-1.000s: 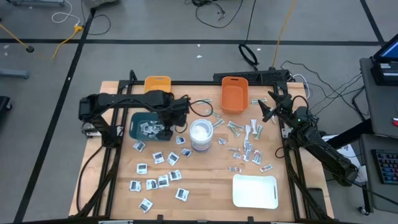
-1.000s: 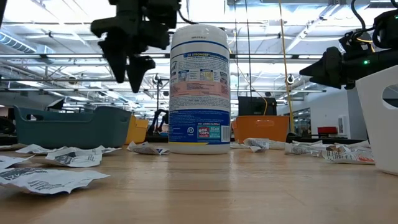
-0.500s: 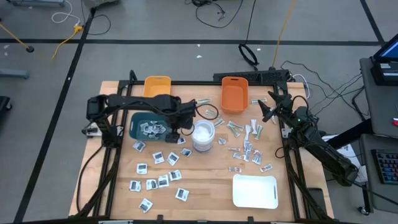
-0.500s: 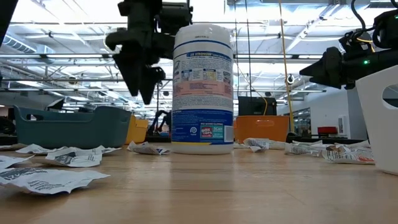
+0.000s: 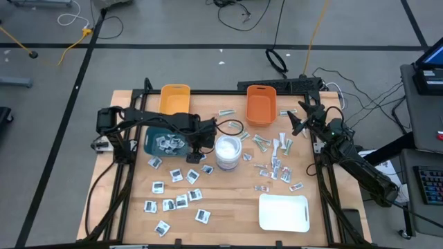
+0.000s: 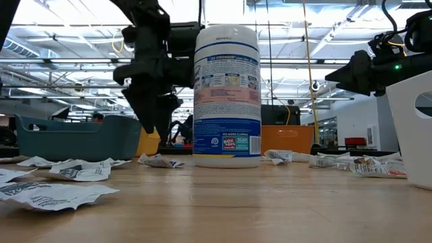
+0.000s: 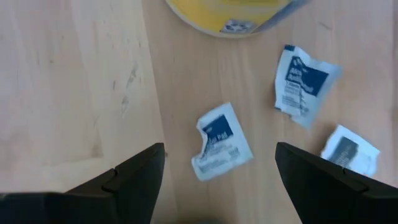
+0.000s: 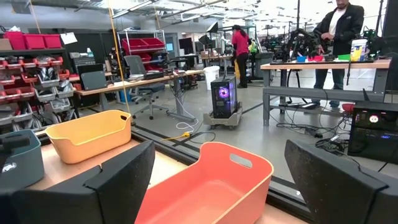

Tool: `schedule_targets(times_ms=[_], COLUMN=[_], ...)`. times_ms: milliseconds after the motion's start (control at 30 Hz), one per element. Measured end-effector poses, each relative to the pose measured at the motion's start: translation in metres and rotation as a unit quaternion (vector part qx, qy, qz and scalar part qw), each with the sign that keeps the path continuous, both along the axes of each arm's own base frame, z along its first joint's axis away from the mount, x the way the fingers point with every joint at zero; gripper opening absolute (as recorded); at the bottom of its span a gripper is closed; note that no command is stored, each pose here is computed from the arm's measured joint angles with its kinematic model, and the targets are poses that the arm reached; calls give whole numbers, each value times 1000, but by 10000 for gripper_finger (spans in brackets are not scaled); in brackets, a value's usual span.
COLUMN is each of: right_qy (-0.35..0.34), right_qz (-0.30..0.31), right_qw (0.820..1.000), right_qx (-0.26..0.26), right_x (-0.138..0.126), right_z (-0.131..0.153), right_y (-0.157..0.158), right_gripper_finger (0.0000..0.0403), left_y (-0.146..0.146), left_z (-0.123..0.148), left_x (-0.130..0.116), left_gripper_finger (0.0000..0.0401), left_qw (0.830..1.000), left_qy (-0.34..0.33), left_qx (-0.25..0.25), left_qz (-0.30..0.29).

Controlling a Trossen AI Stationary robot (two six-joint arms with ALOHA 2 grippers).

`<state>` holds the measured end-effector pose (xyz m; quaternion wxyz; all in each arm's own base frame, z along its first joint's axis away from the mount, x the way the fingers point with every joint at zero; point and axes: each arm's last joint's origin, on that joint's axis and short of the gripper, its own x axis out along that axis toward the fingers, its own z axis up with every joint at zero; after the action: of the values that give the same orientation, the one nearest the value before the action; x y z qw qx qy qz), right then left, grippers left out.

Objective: Pick & Place First Aid Supplies
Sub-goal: Put the blue pad into the blue bin

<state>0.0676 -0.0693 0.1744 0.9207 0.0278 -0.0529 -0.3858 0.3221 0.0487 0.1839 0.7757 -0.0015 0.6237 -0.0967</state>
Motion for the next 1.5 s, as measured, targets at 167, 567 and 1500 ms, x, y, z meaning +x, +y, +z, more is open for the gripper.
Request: schedule_targets(times_ms=[167,567,1500], right_qy=[0,0,-2], right_qz=[0,0,0], right_qw=[1000,1000,1000], right_qx=[0,0,-2], right_x=[0,0,0], right_z=[0,0,0], right_y=[0,0,0], right_gripper_finger=[357,357,357], left_y=[0,0,-10], left_z=[-10,-35,-45], left_x=[-1,-8,-7], left_gripper_finger=[319,324,38], left_qw=[1000,999,998], left_qy=[-15,-38,-44], left_qx=[3,36,7], left_qz=[-3,2,-36])
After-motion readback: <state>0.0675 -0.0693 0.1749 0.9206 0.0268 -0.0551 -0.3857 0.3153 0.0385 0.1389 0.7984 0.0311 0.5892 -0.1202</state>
